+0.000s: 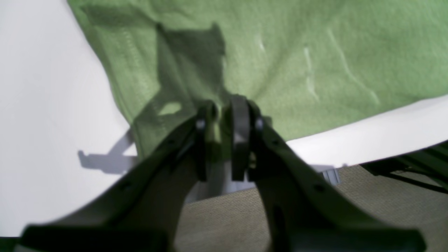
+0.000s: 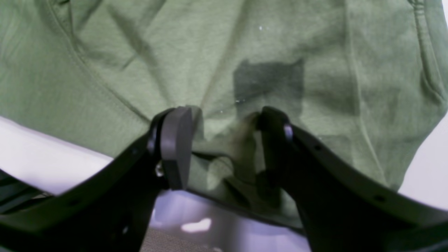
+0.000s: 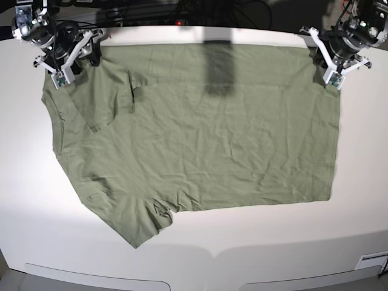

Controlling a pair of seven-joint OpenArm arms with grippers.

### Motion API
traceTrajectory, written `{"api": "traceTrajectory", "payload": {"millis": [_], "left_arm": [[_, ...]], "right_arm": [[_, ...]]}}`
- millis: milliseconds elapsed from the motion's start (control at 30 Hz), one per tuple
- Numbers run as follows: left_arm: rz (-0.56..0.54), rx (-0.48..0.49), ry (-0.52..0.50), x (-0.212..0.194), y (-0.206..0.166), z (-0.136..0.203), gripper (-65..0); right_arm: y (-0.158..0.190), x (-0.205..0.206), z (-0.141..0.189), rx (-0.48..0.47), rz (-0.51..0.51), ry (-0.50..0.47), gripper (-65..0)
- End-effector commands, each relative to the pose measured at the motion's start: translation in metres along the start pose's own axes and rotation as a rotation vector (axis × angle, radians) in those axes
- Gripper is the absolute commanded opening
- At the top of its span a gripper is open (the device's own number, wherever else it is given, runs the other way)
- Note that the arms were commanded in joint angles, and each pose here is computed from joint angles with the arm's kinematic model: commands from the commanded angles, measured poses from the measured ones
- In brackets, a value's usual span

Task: Fold the T-shirt properly
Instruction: 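Drag the held shirt toward the robot with both grippers, then open both grippers to release the shirt edge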

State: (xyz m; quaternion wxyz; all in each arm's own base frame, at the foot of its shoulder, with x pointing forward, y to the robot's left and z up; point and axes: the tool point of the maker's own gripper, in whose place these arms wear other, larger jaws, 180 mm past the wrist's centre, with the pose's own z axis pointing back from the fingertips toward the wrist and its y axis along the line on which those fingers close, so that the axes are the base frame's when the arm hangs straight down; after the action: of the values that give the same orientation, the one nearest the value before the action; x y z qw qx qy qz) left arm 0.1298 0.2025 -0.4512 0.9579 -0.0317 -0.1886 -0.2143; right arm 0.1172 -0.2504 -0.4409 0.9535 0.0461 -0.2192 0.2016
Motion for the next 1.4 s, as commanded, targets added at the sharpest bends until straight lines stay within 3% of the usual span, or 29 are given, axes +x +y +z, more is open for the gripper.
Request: {"api": "traceTrajectory", "payload": {"millis": [0,367,833,1367], "left_arm": [[-0.016,-0.015,0.134,-0.034,-0.005,0.002,-55.5],[-0.013,-0.022,0.142,-0.039,-0.008,0.003,-55.5],[0.005,-0.044,0.191,-0.052,-0.015,0.006,-55.5],[-0.013,-0.004,0.098,-0.008,0.004,0.001,-55.5]], "right_arm": [[-0.004,-0.02,0.005,-0.016,0.029,0.089,-33.5],[-0.026,-0.037,0.024,-0.103,-0.06,0.083,-33.5],[-0.04,0.003,0.026,-0.127,-0.071,-0.035,-33.5],[-0.048,0.034,0.026,-0.144,-0.053,-0.103,-33.5]]}}
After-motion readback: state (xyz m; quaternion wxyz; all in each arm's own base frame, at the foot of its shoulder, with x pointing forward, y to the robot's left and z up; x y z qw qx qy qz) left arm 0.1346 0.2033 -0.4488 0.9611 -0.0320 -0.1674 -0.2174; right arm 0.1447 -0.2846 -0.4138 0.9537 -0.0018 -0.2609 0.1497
